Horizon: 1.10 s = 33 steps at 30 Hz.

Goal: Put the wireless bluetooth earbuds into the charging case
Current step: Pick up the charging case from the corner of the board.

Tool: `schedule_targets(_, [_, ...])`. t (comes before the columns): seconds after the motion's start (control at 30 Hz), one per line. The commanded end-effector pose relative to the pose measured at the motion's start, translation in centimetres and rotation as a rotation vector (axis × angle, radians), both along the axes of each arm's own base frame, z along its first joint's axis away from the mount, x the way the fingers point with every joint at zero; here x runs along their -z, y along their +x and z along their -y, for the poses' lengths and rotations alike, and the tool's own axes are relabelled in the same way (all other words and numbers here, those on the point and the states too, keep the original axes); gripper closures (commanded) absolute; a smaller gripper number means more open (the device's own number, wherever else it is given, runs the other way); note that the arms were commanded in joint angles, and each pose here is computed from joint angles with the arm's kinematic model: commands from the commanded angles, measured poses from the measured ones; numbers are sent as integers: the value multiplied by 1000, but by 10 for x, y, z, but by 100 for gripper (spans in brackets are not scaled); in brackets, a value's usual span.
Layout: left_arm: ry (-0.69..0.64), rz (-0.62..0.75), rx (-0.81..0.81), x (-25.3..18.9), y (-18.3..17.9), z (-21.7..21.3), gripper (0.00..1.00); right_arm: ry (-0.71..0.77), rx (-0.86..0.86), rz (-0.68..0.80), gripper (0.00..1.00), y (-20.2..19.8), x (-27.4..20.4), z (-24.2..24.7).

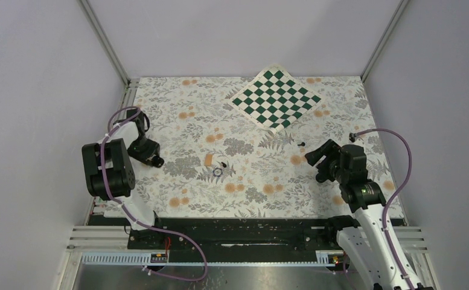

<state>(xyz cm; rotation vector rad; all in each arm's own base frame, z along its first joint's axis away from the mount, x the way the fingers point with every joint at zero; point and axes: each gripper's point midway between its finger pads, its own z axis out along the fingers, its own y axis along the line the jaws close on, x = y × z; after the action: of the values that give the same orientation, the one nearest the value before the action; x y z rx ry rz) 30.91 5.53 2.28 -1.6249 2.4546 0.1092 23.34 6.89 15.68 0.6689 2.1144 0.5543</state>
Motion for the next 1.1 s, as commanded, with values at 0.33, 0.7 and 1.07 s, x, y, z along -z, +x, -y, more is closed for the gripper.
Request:
schedule_targets(0.33, [-176, 140, 463, -28, 8, 115, 75, 184, -190, 54, 32, 12, -12, -54])
schedule_targets(0.7, [-391, 344, 795, -120, -7, 281, 76, 307, -430, 31, 34, 31, -14, -156])
schedule_targets(1.07, [-541, 370, 843, -149, -31, 342, 75, 380, -518, 214, 29, 29, -27, -215])
